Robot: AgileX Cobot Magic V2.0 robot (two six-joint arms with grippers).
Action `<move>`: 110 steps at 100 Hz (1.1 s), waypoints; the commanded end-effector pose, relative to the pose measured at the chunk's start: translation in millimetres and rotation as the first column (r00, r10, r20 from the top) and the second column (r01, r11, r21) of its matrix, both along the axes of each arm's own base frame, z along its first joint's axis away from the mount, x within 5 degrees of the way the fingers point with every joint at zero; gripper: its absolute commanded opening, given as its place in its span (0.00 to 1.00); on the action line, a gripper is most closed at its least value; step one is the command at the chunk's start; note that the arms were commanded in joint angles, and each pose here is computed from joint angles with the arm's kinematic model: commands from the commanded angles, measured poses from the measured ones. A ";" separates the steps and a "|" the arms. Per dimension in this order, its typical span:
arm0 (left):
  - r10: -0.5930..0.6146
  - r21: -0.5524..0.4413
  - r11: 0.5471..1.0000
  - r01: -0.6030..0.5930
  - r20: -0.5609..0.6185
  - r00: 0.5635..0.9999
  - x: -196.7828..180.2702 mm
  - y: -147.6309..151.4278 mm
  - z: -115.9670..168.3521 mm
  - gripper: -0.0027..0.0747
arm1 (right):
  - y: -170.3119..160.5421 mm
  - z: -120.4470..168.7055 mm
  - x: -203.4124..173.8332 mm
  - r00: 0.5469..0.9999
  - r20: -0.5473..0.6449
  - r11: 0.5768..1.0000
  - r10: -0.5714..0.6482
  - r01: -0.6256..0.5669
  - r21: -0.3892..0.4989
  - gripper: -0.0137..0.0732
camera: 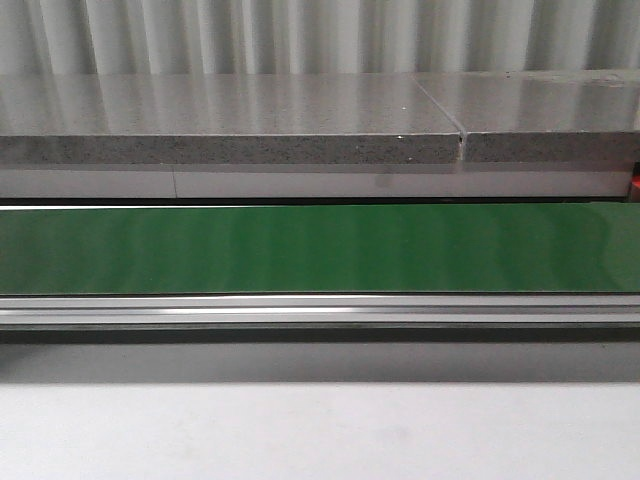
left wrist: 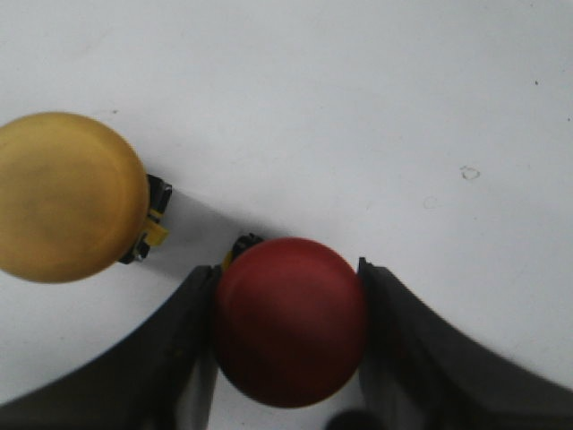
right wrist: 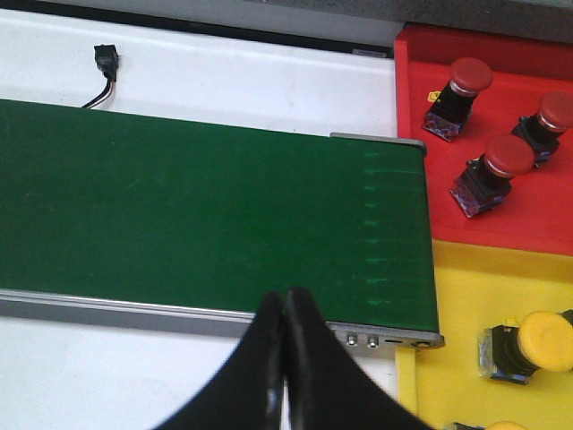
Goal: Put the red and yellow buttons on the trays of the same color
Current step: 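Lower the left gripper and grasp the red push-button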
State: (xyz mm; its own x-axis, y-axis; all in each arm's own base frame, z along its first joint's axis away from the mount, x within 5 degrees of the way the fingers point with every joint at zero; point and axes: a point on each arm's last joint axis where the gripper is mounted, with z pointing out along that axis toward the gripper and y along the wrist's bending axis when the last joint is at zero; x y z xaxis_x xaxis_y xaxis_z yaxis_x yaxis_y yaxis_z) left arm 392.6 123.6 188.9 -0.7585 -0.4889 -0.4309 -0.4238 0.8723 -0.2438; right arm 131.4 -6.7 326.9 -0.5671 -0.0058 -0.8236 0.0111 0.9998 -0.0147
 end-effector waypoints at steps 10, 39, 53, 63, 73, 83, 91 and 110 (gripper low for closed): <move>-0.041 0.065 0.997 0.031 0.169 0.985 -1.6 -12.3 61.3 0.01 | -0.6 13.0 1.8 0.996 0.087 1.000 0.002 0.000 -0.019 0.08; -0.150 0.151 0.983 0.107 0.306 0.940 -35.0 -44.8 140.4 0.01 | -0.6 13.0 1.8 0.996 0.087 1.000 0.002 0.000 -0.019 0.08; -0.193 0.174 0.974 0.143 0.319 0.928 -57.3 -58.2 157.6 0.01 | -0.6 13.0 1.8 0.996 0.087 1.000 0.002 0.000 -0.019 0.08; -0.221 0.181 0.968 0.171 0.306 0.926 -72.9 -67.0 156.0 0.01 | -0.6 13.0 1.8 0.996 0.087 1.000 0.002 0.000 -0.019 0.08; -0.250 0.189 0.961 0.201 0.290 0.924 -85.5 -75.6 147.5 0.01 | -0.6 13.0 1.8 0.996 0.087 1.000 0.002 0.000 -0.019 0.08; -0.261 0.187 0.959 0.215 0.279 0.924 -90.7 -81.9 137.6 0.01 | -0.6 13.0 1.8 0.996 0.087 1.000 0.002 0.000 -0.019 0.08; -0.261 0.178 0.959 0.219 0.263 0.929 -91.8 -83.7 127.7 0.01 | -0.6 13.0 1.8 0.996 0.087 1.000 0.002 0.000 -0.019 0.08; -0.239 0.137 0.968 0.211 0.231 0.943 -86.1 -83.4 106.8 0.01 | -0.6 13.0 1.8 0.996 0.087 1.000 0.002 0.000 -0.019 0.08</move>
State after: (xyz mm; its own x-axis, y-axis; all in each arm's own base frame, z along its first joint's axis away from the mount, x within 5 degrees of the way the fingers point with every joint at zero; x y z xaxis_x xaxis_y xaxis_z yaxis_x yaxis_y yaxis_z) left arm 300.9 40.8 280.7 -0.7789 -0.2366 -0.5808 -0.1505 0.9696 -0.1932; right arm 131.4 -6.7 326.9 -0.5671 -0.0058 -0.8236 0.0111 0.9998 -0.0147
